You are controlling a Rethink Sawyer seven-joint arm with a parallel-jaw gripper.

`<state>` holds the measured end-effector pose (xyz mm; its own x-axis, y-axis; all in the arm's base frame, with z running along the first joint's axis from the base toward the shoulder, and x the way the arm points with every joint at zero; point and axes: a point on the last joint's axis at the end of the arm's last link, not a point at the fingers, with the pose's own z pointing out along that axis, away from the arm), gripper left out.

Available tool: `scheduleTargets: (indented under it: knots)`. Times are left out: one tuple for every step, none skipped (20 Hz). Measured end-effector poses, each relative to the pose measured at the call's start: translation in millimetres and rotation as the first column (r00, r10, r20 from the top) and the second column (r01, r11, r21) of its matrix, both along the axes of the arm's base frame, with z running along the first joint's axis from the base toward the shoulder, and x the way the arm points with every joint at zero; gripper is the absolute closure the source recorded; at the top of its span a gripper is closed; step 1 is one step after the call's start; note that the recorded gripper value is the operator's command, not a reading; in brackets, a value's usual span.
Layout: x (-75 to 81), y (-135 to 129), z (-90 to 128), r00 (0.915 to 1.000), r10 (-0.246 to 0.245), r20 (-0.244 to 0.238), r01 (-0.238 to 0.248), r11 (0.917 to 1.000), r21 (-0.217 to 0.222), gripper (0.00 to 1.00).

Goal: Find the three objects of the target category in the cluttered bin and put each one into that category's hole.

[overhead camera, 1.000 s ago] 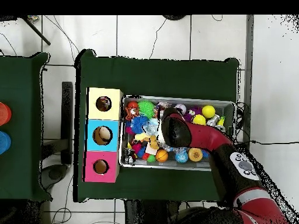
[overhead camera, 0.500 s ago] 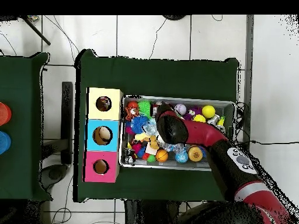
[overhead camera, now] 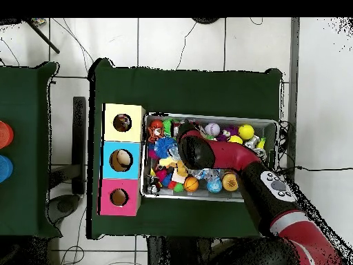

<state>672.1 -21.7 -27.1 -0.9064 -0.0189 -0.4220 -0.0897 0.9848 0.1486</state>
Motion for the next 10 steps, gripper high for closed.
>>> scheduleTargets:
  knots:
    - [0.3, 2, 1, 1.0, 0.005, 0.001, -0.005, 1.0, -0.004, 0.0]
    - [0.5, 4, 1, 1.0, 0.01, 0.001, -0.01, 0.9999, -0.007, 0.0]
    - [0.9, 7, 2, 0.9999, 0.016, 0.002, -0.016, 0.9998, -0.011, 0.0]
    - [1.2, 9, 3, 0.9998, 0.019, 0.003, -0.019, 0.9997, -0.014, 0.0]
    - [1.6, 11, 3, 0.9997, 0.024, 0.004, -0.024, 0.9996, -0.017, 0.0]
    - [2.0, 13, 4, 0.9996, 0.028, 0.005, -0.028, 0.9994, -0.019, 0.0]
    - [2.8, 16, 6, 0.9994, 0.033, 0.008, -0.032, 0.9992, -0.023, 1.0]
    - [2.9, 16, 6, 0.9994, 0.033, 0.008, -0.032, 0.9992, -0.023, 1.0]
    - [3.0, 16, 6, 0.9994, 0.033, 0.008, -0.032, 0.9992, -0.023, 1.0]
    - [3.1, 16, 6, 0.9994, 0.033, 0.008, -0.033, 0.9992, -0.023, 1.0]
